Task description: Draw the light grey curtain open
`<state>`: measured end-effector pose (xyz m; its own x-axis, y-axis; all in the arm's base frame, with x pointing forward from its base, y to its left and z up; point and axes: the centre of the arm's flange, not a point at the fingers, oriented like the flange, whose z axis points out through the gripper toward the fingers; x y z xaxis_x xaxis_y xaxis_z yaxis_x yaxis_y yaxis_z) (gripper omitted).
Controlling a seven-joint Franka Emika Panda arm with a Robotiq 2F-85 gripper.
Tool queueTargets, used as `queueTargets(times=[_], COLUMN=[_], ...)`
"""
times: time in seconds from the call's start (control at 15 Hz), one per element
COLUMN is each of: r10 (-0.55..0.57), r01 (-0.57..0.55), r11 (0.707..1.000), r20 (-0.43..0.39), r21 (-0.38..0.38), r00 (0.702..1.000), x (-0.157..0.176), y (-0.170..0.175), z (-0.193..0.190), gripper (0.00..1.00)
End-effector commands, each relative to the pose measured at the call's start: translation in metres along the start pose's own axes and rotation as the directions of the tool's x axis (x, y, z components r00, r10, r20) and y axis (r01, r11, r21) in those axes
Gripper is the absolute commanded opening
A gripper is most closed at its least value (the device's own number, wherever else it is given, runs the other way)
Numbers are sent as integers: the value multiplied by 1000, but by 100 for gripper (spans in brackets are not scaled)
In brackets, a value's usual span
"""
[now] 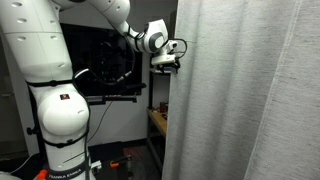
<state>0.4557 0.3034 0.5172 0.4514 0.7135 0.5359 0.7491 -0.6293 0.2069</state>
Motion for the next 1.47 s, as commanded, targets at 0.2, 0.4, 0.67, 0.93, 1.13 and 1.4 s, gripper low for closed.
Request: queueTargets(times=[0.2,0.4,0.67,0.93,1.13,1.4], r10=[21,28,41,47,48,57], r01=[-21,-28,-42,-48,-50,-58], r11=[1000,1000,999,999,998,998], r20=[-51,-61,-60,-64,-70,-66], r21=[-8,-10,-8,-18,-29,-22], r00=[998,998,997,997,996,996], x=[18,19,18,17,15,8], y=[4,7,15,22,23,33], z=[17,21,23,20,15,8], gripper=[82,61,30,2,0,1])
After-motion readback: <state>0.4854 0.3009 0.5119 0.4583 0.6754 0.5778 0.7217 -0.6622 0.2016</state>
